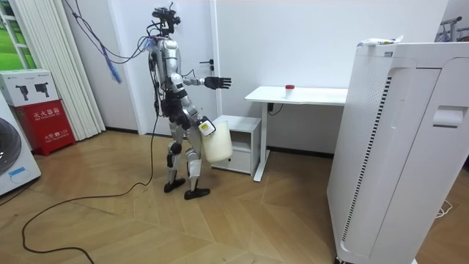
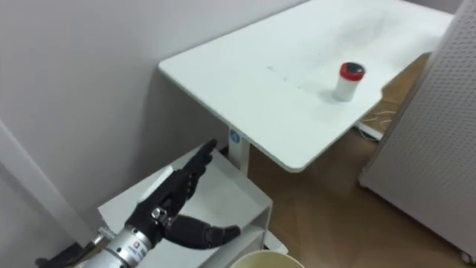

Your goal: Pick garbage

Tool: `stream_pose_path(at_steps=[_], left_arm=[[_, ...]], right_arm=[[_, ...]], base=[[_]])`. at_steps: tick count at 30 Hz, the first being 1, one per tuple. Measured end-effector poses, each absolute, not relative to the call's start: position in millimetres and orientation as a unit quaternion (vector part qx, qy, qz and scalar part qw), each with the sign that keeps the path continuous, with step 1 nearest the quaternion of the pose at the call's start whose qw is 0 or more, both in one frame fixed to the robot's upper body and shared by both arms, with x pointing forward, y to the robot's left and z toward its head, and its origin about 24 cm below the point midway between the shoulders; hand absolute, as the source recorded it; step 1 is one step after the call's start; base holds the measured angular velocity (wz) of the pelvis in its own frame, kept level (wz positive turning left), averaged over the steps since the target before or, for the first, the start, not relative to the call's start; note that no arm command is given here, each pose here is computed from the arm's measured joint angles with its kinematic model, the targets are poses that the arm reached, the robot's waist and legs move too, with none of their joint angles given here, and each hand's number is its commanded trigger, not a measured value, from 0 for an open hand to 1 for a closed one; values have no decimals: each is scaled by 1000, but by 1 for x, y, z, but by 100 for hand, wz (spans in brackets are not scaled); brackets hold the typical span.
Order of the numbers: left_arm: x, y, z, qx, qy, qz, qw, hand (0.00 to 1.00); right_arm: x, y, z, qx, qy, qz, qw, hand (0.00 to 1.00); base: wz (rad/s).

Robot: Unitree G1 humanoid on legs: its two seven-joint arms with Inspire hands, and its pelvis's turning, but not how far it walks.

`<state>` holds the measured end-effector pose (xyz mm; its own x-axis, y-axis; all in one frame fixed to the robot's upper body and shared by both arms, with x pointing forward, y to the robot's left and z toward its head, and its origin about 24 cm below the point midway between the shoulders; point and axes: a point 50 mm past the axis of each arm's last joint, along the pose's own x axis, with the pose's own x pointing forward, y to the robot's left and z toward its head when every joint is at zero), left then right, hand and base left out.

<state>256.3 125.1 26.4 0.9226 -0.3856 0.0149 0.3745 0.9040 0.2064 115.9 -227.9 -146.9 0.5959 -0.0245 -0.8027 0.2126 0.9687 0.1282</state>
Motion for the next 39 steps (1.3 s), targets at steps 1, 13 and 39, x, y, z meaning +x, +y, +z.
stream_pose_path(at_steps=[1, 13, 39], left_arm=[[257, 128, 27, 101, -30, -180, 978, 0], [259, 140, 35, 82, -49, -102, 990, 0], [235, 173, 37, 81, -75, 30, 993, 0]], right_arm=[[116, -227, -147, 108, 446, -65, 886, 100], [97, -228, -155, 105, 480, -84, 867, 100], [112, -236, -146, 40, 462, -45, 885, 100]], base=[[-71], [-48], [-45]])
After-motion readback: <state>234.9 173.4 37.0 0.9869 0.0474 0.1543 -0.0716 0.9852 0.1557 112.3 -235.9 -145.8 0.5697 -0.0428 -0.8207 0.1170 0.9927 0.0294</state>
